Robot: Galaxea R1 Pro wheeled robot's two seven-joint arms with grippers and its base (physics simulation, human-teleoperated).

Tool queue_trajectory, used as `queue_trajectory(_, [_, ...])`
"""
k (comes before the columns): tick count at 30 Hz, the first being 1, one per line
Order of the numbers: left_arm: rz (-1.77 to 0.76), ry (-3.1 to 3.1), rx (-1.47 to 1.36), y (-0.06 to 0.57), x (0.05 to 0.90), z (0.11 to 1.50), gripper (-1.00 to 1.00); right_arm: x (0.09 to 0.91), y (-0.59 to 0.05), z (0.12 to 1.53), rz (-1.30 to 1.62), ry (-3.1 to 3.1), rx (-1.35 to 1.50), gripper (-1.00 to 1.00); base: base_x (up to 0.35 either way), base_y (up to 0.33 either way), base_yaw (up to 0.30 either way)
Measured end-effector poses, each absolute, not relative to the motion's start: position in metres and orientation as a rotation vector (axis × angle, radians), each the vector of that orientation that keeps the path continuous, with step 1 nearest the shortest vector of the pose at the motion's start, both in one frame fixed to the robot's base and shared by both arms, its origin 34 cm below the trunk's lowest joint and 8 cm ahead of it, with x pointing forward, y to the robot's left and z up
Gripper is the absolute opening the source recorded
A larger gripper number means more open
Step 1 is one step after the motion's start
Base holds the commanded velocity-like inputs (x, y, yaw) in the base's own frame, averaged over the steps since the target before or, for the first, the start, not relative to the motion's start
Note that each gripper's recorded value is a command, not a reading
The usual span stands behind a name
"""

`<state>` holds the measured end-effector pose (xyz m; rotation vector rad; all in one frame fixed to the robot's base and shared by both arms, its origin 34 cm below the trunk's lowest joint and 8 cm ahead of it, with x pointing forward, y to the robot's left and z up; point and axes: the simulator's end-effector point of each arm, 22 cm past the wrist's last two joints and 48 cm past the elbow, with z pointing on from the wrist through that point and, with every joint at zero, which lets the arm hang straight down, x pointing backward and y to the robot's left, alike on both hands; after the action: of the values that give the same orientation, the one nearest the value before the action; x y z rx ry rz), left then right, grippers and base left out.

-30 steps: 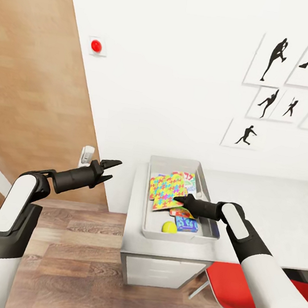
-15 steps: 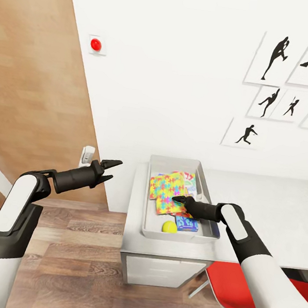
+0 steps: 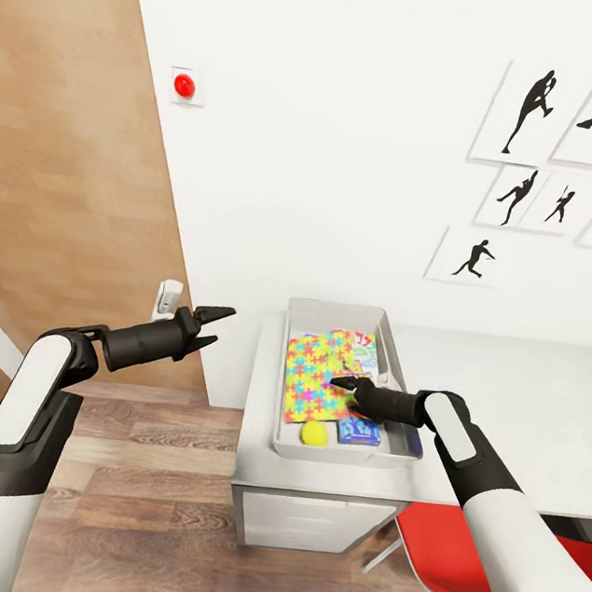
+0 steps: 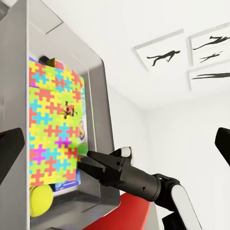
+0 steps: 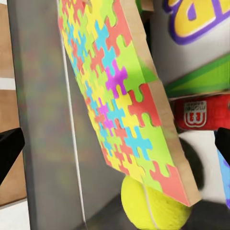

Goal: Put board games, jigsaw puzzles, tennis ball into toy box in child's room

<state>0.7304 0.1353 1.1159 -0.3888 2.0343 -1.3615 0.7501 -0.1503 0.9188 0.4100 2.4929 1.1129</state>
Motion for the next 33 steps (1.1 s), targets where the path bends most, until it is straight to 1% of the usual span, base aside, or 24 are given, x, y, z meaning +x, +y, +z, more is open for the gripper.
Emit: queue_trajectory(33, [-1.361,2.035,-0.388,0.134,0.731,1.116,1.0,0.751,-0.148,0.929,1.116,2.469,0.378,1.0,0.0,0.0,0.0])
